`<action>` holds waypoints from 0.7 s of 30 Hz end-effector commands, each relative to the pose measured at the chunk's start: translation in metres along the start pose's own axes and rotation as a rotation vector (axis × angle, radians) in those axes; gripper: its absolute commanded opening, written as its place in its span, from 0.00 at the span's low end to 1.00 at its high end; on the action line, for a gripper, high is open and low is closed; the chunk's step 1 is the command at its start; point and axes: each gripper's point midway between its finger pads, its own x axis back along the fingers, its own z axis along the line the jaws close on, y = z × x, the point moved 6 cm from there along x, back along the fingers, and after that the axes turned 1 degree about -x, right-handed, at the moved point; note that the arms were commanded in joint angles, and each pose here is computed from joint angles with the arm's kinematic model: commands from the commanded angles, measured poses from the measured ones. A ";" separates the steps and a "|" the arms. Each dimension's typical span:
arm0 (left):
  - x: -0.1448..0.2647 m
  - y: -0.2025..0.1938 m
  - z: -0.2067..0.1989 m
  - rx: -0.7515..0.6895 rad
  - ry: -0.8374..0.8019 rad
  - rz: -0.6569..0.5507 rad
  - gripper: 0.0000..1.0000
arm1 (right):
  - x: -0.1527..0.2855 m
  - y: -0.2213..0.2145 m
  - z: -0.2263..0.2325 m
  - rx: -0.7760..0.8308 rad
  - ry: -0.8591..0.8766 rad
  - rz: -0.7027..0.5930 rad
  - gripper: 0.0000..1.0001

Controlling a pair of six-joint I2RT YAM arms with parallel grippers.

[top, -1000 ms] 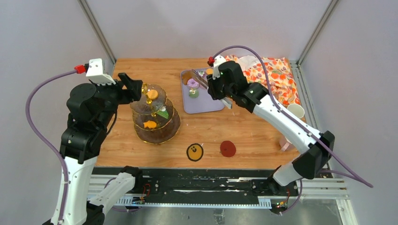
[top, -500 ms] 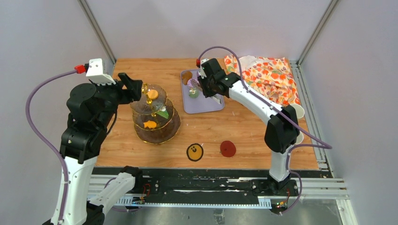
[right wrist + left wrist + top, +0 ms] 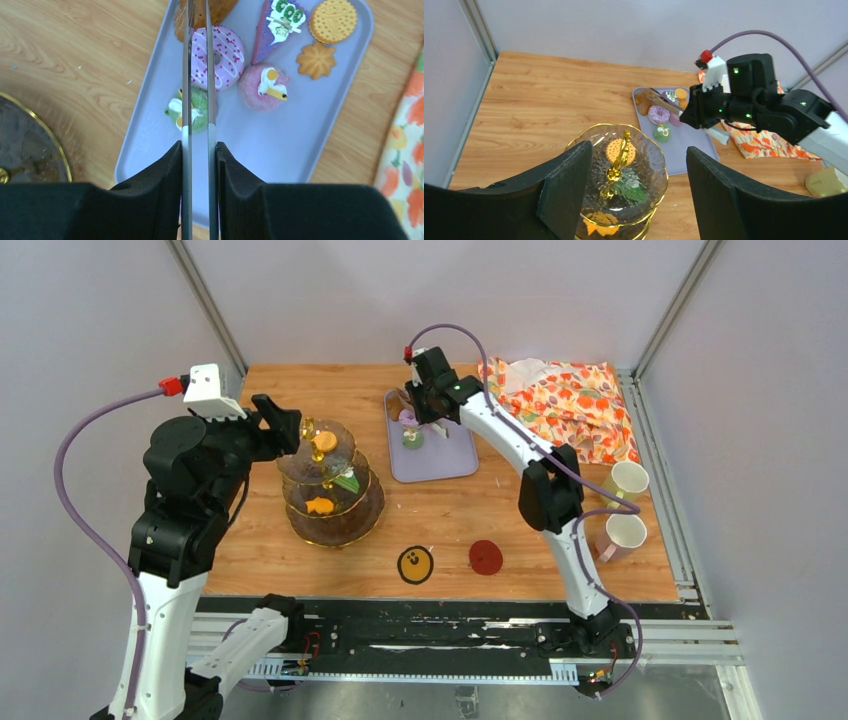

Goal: Serve the afternoon tea

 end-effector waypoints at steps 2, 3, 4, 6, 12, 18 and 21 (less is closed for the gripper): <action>0.003 0.007 0.001 -0.011 0.006 -0.033 0.74 | -0.022 0.006 0.000 -0.038 0.019 0.017 0.00; 0.003 0.007 0.001 -0.012 0.007 -0.031 0.74 | -0.024 0.003 0.000 -0.039 0.018 0.034 0.01; 0.004 0.006 0.001 -0.013 0.007 -0.030 0.74 | -0.025 -0.002 -0.001 -0.040 0.016 0.052 0.01; 0.004 0.006 0.002 -0.014 0.011 -0.030 0.74 | -0.023 -0.012 -0.003 -0.042 0.004 0.081 0.01; 0.000 0.003 0.001 -0.013 0.004 -0.025 0.74 | 0.000 -0.047 -0.008 -0.061 -0.015 0.152 0.01; -0.001 0.001 -0.001 -0.007 -0.006 -0.023 0.74 | 0.033 -0.074 -0.010 -0.061 -0.003 0.211 0.01; 0.001 0.002 0.000 -0.006 -0.006 -0.027 0.74 | 0.051 -0.084 -0.010 -0.057 0.022 0.231 0.00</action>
